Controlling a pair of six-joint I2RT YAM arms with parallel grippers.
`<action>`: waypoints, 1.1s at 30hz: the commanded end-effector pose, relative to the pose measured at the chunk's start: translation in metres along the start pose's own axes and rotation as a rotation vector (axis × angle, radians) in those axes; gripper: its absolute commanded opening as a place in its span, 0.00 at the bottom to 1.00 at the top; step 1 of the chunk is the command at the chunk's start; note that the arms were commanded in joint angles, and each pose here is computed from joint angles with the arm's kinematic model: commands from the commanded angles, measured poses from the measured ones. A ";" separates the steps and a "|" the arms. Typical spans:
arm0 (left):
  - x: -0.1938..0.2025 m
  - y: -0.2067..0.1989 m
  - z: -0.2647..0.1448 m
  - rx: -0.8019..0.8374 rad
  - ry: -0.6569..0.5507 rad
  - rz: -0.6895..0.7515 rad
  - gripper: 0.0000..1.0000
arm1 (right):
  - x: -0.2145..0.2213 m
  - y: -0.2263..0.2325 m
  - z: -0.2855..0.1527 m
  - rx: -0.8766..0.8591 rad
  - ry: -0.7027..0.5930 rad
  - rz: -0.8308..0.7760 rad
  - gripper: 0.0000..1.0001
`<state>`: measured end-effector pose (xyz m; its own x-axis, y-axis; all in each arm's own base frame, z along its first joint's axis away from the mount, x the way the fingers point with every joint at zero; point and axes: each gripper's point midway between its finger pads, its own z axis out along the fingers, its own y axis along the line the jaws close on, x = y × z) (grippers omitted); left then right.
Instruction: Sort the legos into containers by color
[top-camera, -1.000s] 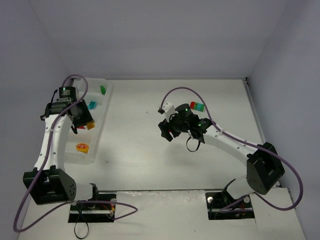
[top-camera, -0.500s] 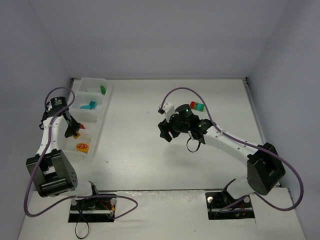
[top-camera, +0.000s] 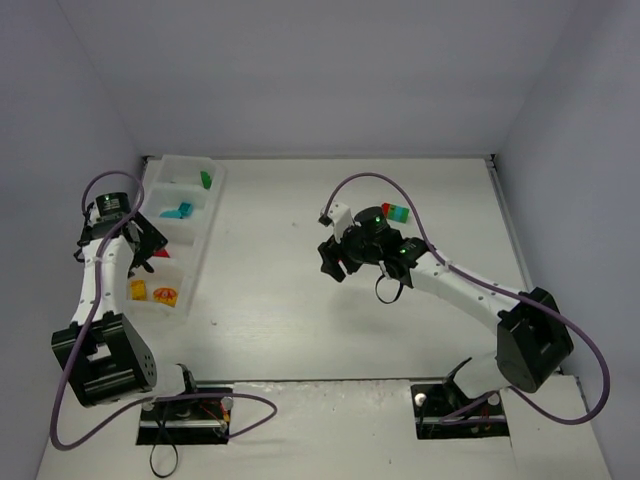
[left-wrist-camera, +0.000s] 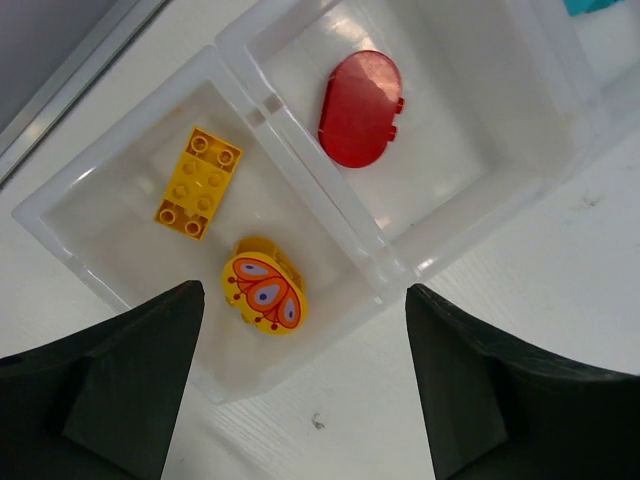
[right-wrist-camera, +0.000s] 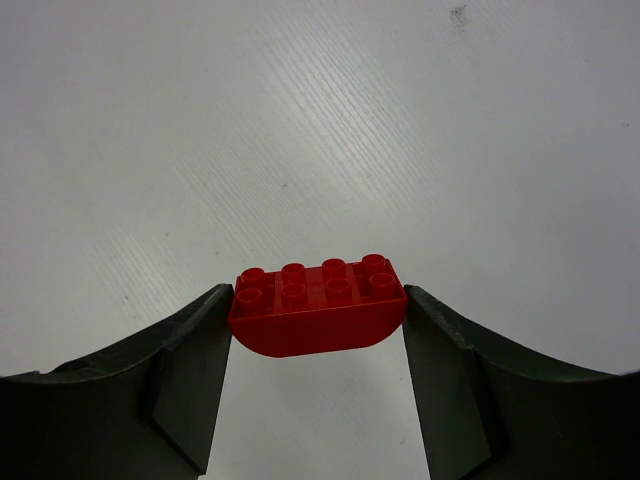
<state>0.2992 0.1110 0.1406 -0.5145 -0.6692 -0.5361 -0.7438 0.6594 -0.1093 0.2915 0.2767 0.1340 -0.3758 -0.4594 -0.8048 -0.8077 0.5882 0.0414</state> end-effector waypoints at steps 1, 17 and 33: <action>-0.029 -0.030 -0.042 0.169 -0.093 -0.018 0.75 | -0.046 0.000 -0.017 -0.001 -0.149 -0.043 0.00; 0.144 -0.283 -0.223 1.237 0.444 0.673 0.75 | -0.081 0.018 -0.026 -0.037 -0.219 -0.127 0.01; 0.214 -0.278 -0.236 1.299 0.648 0.832 0.75 | -0.090 0.013 -0.029 0.015 -0.230 -0.162 0.01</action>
<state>0.3029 -0.2985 0.2314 -0.9217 0.1640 -0.3515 0.3825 0.5338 -0.7541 0.2905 0.2991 0.1843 -0.2252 -0.4393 -0.8697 -0.8531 0.5201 -0.0418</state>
